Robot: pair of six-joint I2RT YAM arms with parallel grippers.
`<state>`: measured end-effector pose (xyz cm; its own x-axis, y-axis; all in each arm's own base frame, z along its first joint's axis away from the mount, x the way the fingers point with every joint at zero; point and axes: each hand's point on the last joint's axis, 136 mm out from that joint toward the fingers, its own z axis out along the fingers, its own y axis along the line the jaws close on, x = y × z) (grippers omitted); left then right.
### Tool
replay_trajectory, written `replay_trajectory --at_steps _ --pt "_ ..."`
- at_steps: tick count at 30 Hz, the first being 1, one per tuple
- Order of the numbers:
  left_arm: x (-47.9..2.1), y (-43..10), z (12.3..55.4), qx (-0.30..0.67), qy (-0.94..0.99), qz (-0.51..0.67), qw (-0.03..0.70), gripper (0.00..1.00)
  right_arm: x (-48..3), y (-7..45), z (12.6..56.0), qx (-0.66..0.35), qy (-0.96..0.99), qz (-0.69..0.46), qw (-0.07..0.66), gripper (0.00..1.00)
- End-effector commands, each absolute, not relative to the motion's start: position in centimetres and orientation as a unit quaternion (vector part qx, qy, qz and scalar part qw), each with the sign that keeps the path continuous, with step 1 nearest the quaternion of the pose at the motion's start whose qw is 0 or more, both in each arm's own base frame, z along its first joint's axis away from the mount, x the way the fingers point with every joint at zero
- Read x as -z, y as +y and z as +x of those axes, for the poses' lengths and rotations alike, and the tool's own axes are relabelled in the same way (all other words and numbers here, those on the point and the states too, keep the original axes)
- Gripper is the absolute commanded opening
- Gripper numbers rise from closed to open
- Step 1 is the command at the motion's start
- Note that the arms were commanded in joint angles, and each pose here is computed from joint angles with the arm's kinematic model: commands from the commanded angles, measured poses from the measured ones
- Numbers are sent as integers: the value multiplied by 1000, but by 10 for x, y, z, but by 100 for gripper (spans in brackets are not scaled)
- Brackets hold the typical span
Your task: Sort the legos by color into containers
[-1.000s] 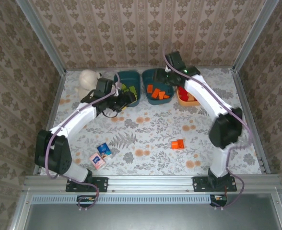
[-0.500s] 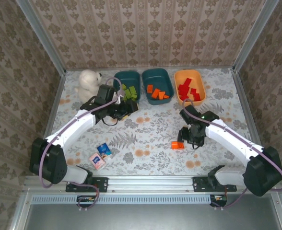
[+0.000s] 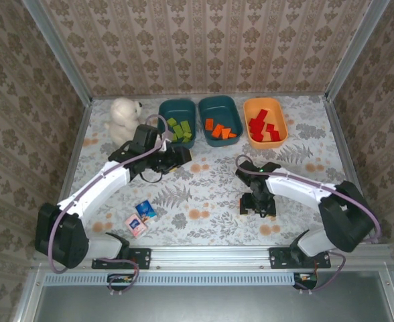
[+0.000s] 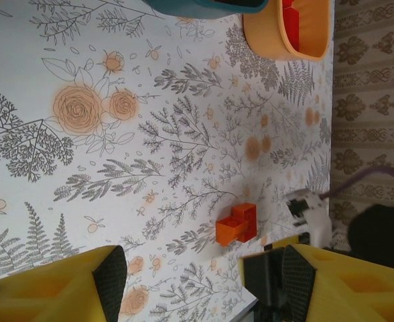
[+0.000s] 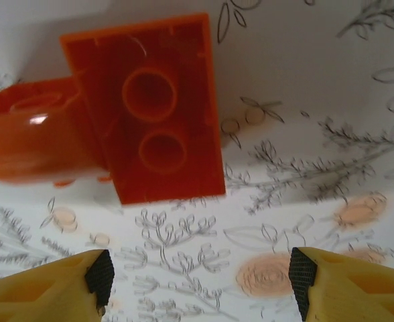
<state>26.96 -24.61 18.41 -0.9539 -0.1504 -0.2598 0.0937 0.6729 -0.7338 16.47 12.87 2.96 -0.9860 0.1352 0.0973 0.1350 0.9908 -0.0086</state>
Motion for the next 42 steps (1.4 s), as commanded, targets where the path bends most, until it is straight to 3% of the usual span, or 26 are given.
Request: replay_trajectory --at_steps 1,15,25,29,37,42 --pt "-189 -242 264 404 901 -22 157 66 -26 141 184 9 -998 -52 31 73" --pt "-193 -236 244 426 892 -27 150 67 -19 123 225 -14 -998 -53 11 65" --pt "-193 -238 249 429 890 -30 153 67 -12 120 209 4 -996 -89 28 45" --pt "-191 -240 249 430 890 -27 150 67 -15 117 209 4 -995 -99 19 32" --pt "-206 -262 251 462 875 -8 145 67 -99 121 235 17 -993 -85 -86 26" --pt "-237 -269 295 480 859 -33 173 67 -156 159 306 45 -986 -25 -159 26"
